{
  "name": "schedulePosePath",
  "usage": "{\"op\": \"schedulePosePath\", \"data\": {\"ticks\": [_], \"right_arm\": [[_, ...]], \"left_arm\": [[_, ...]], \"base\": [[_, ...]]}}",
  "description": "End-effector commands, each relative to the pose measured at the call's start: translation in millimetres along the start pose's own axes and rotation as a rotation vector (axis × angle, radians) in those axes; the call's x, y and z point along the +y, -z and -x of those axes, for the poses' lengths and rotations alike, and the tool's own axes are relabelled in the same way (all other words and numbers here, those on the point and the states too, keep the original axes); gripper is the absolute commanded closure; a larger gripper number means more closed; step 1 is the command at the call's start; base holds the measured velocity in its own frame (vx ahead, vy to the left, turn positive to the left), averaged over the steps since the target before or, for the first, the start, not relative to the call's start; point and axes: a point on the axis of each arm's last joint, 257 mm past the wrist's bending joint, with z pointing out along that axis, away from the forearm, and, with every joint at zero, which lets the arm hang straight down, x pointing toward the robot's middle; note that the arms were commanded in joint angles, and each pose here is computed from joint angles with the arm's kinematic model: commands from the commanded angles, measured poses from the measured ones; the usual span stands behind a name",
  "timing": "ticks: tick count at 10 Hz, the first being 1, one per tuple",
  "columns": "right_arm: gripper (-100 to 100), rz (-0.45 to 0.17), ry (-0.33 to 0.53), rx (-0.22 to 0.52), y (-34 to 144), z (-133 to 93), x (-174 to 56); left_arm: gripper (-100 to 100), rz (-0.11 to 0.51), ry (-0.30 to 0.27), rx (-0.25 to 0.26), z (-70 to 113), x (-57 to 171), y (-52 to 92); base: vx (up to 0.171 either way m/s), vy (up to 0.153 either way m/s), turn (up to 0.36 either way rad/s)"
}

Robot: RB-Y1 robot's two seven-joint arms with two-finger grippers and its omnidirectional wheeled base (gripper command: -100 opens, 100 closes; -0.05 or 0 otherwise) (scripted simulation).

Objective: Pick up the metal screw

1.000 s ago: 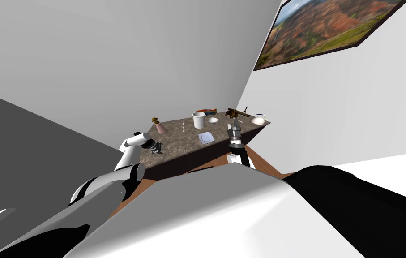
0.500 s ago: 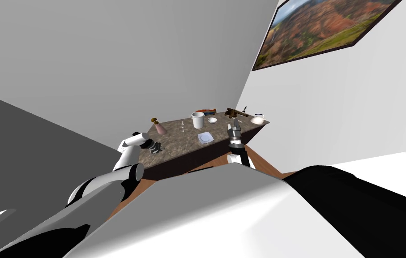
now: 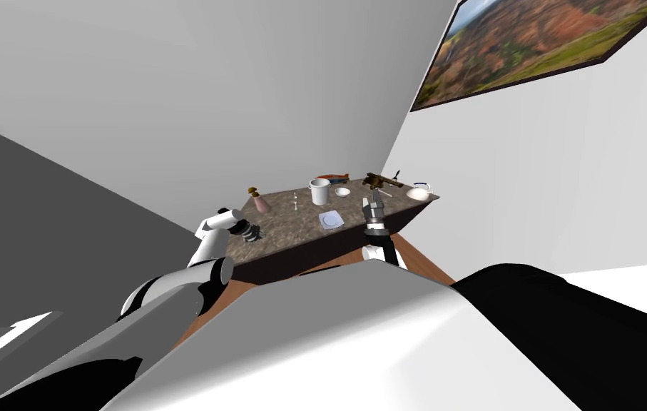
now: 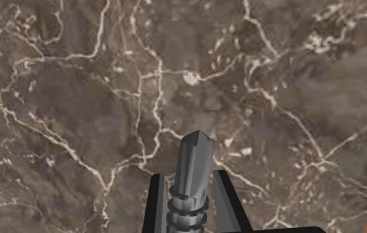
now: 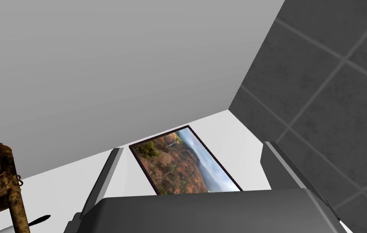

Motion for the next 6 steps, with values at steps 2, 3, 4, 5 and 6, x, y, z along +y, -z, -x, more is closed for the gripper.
{"op": "schedulePosePath", "data": {"ticks": [2,3,4,5,6], "right_arm": [[0,0.000,0.000,0.000,0.0,0,0],[0,0.000,0.000,0.000,0.0,0,0],[0,0.000,0.000,0.000,0.0,0,0],[0,0.000,0.000,0.000,0.0,0,0],[0,0.000,0.000,0.000,0.0,0,0]], "left_arm": [[100,0.001,-0.016,0.004,-15.8,1,3.1],[100,0.003,-0.028,0.006,-25.9,0,3.7],[100,0.005,-0.040,0.009,-36.0,0,4.5],[100,0.007,-0.052,0.011,-46.1,-1,5.4],[100,0.009,-0.063,0.013,-56.2,-1,6.4]], "base": [[0.015,0.036,0.011],[0.014,0.034,0.146],[0.020,0.033,0.135],[0.021,0.044,0.147],[0.027,0.046,0.106]]}}
